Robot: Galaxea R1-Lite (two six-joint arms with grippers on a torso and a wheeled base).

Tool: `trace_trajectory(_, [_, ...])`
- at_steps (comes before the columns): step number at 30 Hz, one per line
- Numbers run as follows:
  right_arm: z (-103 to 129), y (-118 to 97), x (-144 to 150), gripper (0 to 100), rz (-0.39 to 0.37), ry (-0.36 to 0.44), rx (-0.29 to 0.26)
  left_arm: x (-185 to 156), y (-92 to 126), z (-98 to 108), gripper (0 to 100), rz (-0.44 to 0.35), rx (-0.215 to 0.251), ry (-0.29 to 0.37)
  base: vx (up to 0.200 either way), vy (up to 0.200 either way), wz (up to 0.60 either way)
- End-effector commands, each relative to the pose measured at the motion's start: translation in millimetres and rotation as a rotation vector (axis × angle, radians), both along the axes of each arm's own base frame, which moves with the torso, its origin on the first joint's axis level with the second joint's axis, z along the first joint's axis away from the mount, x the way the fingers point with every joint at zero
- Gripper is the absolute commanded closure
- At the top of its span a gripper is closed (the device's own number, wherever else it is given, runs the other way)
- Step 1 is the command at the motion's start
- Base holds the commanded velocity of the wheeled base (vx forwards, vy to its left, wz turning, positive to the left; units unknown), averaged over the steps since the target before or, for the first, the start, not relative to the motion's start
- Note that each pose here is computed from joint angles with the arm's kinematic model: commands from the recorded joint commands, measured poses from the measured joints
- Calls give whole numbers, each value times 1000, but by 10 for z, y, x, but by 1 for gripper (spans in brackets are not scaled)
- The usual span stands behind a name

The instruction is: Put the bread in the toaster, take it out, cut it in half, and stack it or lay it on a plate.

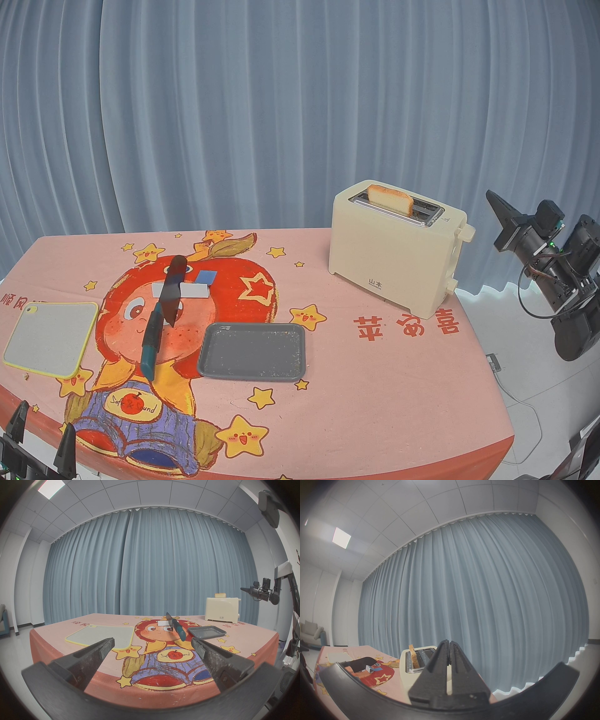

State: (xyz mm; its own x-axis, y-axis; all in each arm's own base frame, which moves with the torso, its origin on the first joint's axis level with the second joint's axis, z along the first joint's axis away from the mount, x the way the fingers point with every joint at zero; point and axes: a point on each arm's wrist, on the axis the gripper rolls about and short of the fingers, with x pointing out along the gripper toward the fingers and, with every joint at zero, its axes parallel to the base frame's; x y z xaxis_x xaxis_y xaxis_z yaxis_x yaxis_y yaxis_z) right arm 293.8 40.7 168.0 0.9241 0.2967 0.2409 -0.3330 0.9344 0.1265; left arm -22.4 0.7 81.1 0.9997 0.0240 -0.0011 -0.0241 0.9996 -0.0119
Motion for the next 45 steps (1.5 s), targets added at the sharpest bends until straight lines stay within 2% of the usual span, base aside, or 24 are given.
trace_trajectory(1, [-274, 26, 133, 100, -2, 68, -26, 14, 0, -48, 0, 1, 0, 19, 0, 0, 0])
trace_trajectory(15, [-451, 71, 148, 100, 7, 126, -57, 14, 0, -48, 0, 1, 0, 19, 0, 0, 0])
trace_trajectory(45, [-585, 65, 106, 100, 2, 175, -92, 14, 0, -48, 0, 1, -2, 19, 0, 0, 0])
